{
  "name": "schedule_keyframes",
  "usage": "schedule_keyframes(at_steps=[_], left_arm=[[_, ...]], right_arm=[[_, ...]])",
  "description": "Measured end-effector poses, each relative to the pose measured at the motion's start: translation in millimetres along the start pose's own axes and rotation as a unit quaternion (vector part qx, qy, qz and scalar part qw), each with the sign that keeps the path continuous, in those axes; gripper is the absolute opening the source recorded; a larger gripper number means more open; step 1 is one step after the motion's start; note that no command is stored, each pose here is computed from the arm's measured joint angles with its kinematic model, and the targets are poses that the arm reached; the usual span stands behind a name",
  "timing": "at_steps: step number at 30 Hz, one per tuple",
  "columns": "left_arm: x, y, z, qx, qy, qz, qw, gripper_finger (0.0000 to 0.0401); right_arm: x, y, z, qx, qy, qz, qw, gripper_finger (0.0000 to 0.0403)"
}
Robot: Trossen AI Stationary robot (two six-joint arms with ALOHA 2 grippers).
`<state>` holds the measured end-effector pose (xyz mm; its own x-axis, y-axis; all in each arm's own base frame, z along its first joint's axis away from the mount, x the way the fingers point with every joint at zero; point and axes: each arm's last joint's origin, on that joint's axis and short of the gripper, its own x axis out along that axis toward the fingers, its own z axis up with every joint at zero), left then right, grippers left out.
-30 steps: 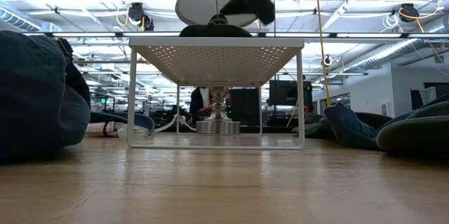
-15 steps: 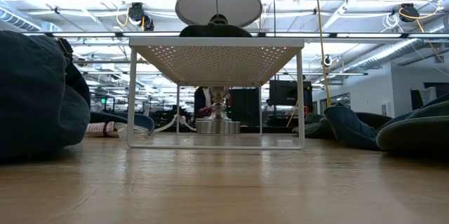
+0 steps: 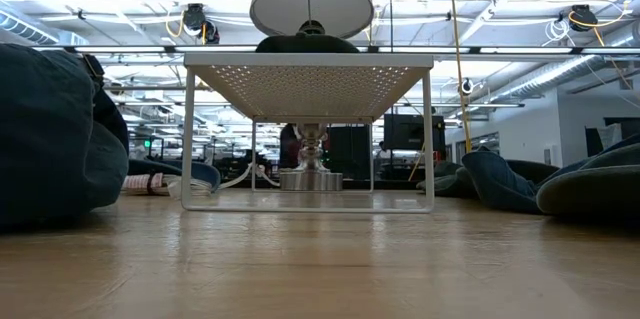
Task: Pick & Place hat
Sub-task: Stack the top gray cap on the gray cap on the shelf
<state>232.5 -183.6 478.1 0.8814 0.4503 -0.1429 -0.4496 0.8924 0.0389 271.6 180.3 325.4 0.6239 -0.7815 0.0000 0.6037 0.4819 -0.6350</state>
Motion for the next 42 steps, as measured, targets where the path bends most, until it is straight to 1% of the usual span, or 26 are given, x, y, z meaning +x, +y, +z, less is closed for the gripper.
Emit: schedule_keyframes(at_steps=[2,7,9,12,18,21,25,30,32,37,40,42], left_arm=[[0.0,-0.1,0.0,0.000,0.001,-0.001,1.000,0.0097],[0.0,-0.6,-0.1,-0.002,0.003,-0.010,1.000,0.0097],[0.0,-1.0,-0.2,-0.001,0.006,-0.017,1.000,0.0097],[1.1,-0.9,-0.3,0.001,0.008,-0.022,1.000,0.0097],[5.9,1.3,0.2,-0.001,0.010,-0.016,1.000,0.0097],[7.8,2.1,0.4,-0.001,0.011,-0.014,1.000,0.0097],[11.5,3.1,0.5,-0.002,0.017,-0.024,1.000,0.0097],[15.4,4.1,0.6,-0.004,0.024,-0.034,0.999,0.0097],[15.5,4.2,0.6,-0.003,0.024,-0.034,0.999,0.0097],[15.6,4.2,0.6,0.008,0.023,-0.034,0.999,0.0097],[15.5,4.2,0.6,0.009,0.023,-0.034,0.999,0.0097],[15.5,4.2,0.6,0.010,0.023,-0.034,0.999,0.0097]], right_arm=[[5.2,-15.8,5.2,0.021,0.005,-0.006,1.000,0.0215],[16.3,-54.1,9.5,0.047,0.016,-0.021,0.999,0.0213],[18.6,-69.8,9.6,0.034,0.010,-0.017,0.999,0.0213],[21.7,-89.2,8.8,-0.005,-0.005,-0.005,1.000,0.0213],[31.2,-138.1,-0.1,0.001,0.013,-0.029,1.000,0.0212],[36.0,-155.5,-7.8,-0.016,0.025,-0.040,0.999,0.0212],[40.7,-176.7,-18.4,-0.027,0.041,-0.057,0.997,0.0212],[45.0,-204.0,-30.4,-0.010,0.061,-0.083,0.995,0.0212],[48.7,-211.3,-35.2,-0.016,0.071,-0.094,0.993,0.0212],[58.4,-213.0,-49.6,-0.089,0.080,-0.081,0.990,0.0212],[66.1,-208.7,-61.7,-0.126,0.089,-0.053,0.987,0.0212],[71.2,-205.0,-72.7,-0.134,0.100,-0.021,0.986,0.0212]])
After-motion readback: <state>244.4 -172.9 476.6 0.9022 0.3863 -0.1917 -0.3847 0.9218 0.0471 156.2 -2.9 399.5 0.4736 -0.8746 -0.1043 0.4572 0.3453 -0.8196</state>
